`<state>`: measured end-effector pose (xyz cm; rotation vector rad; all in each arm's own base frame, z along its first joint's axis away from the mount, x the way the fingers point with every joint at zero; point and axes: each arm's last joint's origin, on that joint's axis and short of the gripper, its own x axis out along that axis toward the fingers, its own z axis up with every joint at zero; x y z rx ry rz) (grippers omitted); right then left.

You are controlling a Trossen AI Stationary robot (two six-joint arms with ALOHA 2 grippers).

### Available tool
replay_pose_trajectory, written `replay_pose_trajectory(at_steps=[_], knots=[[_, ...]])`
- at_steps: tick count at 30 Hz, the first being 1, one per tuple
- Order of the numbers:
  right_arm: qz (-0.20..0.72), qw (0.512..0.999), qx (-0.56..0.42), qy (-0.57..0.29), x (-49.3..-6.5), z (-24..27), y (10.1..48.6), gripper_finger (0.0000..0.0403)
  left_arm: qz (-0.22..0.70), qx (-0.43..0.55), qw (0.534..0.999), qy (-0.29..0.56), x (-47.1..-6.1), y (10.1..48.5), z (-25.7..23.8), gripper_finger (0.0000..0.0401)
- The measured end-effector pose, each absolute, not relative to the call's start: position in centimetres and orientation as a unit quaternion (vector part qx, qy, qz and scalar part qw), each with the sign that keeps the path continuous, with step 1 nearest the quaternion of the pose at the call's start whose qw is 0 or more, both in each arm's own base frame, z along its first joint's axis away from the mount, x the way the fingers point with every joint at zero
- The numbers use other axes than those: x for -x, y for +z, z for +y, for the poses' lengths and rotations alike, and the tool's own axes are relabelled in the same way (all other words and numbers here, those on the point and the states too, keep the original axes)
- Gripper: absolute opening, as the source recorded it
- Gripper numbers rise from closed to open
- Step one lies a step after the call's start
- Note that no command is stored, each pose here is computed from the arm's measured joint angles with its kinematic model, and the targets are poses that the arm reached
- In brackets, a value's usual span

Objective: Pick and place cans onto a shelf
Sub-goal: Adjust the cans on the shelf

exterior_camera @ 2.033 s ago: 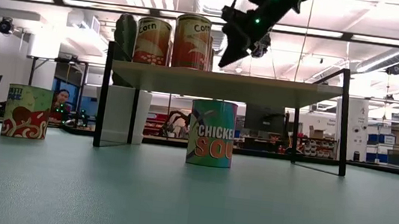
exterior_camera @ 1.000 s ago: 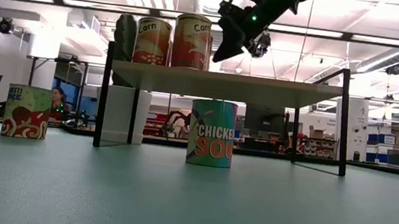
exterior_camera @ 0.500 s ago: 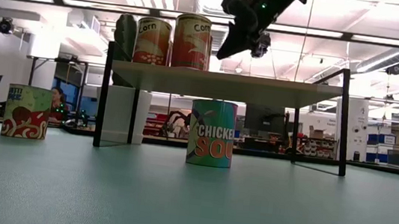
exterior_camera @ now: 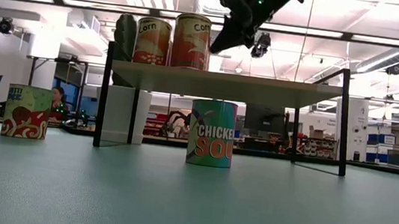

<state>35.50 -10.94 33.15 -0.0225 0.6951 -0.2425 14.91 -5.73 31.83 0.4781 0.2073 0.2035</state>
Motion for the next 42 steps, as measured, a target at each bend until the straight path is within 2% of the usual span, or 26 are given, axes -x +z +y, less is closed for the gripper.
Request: replay_pose_trajectory(at_steps=[15, 22, 26, 34, 39, 42], knots=[[0.339, 0.932, 0.027, -0.125, -35.1, -10.8, 33.6, 0.0009, 0.102, -0.236, 0.961, 0.100, -14.9, 31.8, -5.7, 0.0000], [0.347, 0.930, 0.039, -0.117, -34.1, -9.3, 33.6, 0.0009, 0.097, -0.222, 0.965, 0.102, -14.9, 31.9, -5.7, 0.0000], [0.350, 0.924, 0.065, -0.141, -32.9, -7.8, 33.4, 0.0009, 0.081, -0.190, 0.973, 0.107, -15.0, 32.2, -5.8, 0.0000], [0.281, 0.948, 0.092, -0.113, -29.6, -4.4, 32.3, 0.0009, 0.050, -0.145, 0.974, 0.169, -16.2, 32.7, -5.9, 0.0000], [0.226, 0.963, 0.105, -0.102, -27.2, -3.1, 31.5, 0.0009, 0.072, -0.141, 0.966, 0.206, -17.8, 34.0, -5.1, 0.0000], [0.202, 0.968, 0.109, -0.102, -26.1, -2.9, 31.1, 0.0009, 0.117, -0.149, 0.958, 0.217, -18.8, 35.4, -4.3, 0.0000]])
